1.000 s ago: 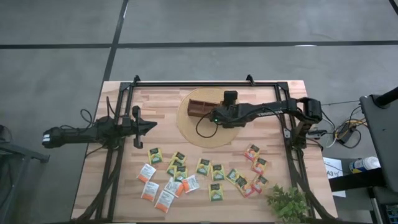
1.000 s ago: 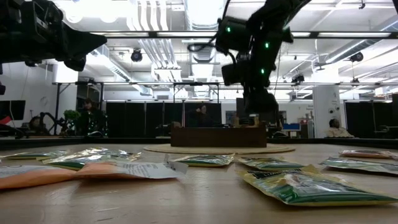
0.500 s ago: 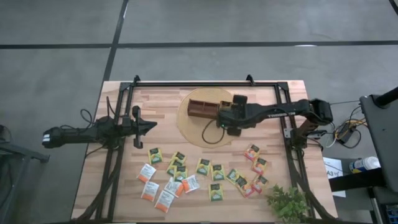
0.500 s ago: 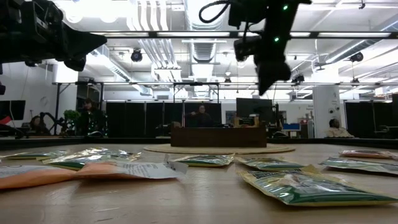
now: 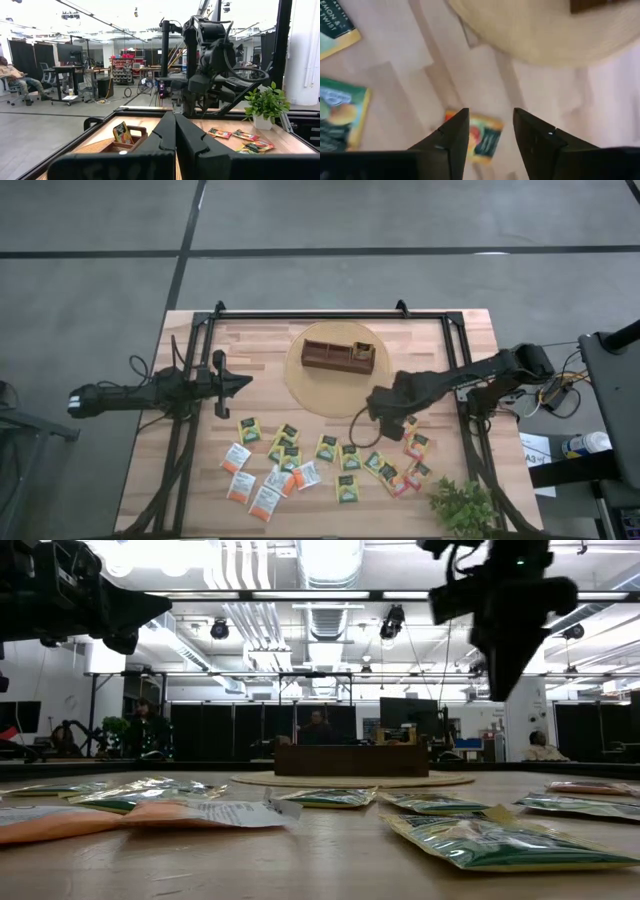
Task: Pick & Place Tea
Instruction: Put the orange tea bag into the right section of wooden organizer
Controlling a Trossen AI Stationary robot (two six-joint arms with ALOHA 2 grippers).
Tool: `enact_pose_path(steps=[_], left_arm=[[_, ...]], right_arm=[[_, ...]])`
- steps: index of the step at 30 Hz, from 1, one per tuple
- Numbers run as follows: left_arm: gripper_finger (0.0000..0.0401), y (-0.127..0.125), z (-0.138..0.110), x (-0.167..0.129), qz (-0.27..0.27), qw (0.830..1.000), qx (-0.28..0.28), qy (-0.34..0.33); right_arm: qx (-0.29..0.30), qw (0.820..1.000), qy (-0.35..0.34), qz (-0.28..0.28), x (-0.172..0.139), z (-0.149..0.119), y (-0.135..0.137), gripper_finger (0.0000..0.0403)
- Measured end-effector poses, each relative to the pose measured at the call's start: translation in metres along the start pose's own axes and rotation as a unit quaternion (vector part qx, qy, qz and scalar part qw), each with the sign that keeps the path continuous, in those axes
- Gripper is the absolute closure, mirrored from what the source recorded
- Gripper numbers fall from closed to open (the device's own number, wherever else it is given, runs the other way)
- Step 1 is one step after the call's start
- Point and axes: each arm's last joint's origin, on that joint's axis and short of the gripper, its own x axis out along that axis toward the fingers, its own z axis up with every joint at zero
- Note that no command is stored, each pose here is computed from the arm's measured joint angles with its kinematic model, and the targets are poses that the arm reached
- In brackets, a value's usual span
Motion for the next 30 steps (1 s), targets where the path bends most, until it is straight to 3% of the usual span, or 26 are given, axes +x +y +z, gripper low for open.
enact_pose_path(steps=[8,18,23,30], left_arm=[[0.0401,0.0,0.0,0.0,0.0,1.0,0.0,0.0],[0.0401,0.0,0.0,0.0,0.0,1.0,0.0,0.0],[0.0401,0.0,0.0,0.0,0.0,1.0,0.0,0.0],[0.0401,0.0,0.0,0.0,0.0,1.0,0.0,0.0]], right_arm=[[0.067,0.996,0.02,0.054,-0.004,-0.029,-0.014,0.0223],[0.075,0.989,0.06,0.109,0.013,-0.062,-0.026,0.0204],[0.078,0.989,0.073,0.1,0.029,-0.069,-0.029,0.0204],[0.097,0.988,0.039,0.116,0.045,-0.066,-0.032,0.0204]])
